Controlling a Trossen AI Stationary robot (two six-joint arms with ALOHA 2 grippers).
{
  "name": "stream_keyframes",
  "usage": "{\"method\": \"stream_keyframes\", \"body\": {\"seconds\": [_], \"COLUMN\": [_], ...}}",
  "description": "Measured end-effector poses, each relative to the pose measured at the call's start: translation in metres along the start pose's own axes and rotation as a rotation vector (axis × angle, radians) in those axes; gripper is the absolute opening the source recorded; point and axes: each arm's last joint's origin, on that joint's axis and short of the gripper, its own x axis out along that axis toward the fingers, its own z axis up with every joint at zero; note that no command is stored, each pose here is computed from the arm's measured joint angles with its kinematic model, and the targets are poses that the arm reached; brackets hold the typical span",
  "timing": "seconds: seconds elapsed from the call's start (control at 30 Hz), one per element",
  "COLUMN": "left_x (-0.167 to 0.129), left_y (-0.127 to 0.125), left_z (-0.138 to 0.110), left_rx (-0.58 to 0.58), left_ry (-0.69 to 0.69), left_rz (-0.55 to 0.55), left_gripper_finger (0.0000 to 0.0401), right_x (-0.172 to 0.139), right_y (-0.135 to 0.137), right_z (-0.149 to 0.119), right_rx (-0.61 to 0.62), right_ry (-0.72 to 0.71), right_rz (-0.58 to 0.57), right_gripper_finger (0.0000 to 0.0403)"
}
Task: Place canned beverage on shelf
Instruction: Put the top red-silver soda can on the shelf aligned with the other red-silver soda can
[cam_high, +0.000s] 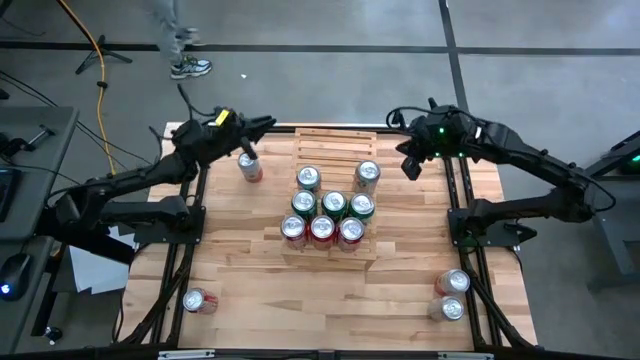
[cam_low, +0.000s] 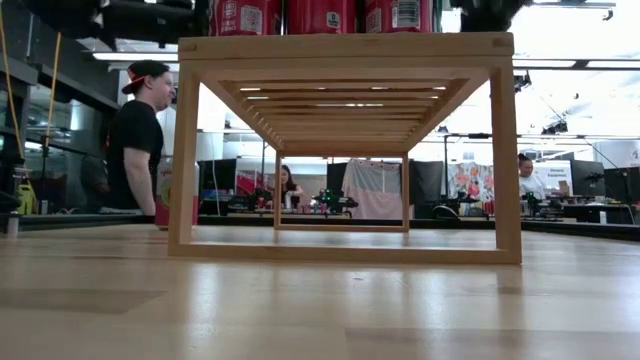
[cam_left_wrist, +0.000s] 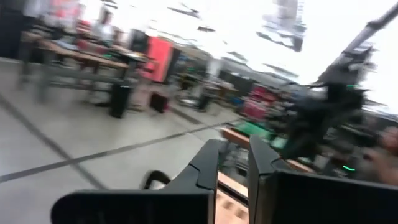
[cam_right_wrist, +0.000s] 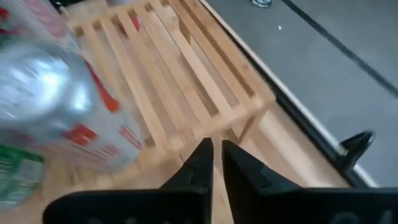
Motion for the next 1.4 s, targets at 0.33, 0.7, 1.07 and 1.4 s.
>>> {"method": "stream_keyframes", "body": {"seconds": [0.33, 0.7, 1.07, 1.4], "left_x": [-0.026, -0.025, -0.024, -0.024], "left_y": [-0.011, -0.011, -0.010, -0.010], "left_z": [0.003, 0.002, 0.001, 0.001], "left_rx": [0.131, 0.132, 0.129, 0.121], "left_ry": [0.065, 0.071, 0.070, 0.071], "left_rz": [-0.262, -0.261, -0.242, -0.242], "left_gripper_finger": [0.0000, 0.0000, 0.0000, 0.0000], "right_x": [0.018, 0.049, 0.066, 0.076], "right_y": [0.001, 0.028, 0.042, 0.052], "right_z": [-0.049, -0.044, -0.037, -0.027], "right_rx": [0.196, 0.168, 0.171, 0.211], "right_ry": [-0.182, -0.168, -0.200, -0.262], "right_rz": [0.136, 0.218, 0.238, 0.294], "right_gripper_finger": [0.0002, 0.0000, 0.0000, 0.0000]}}
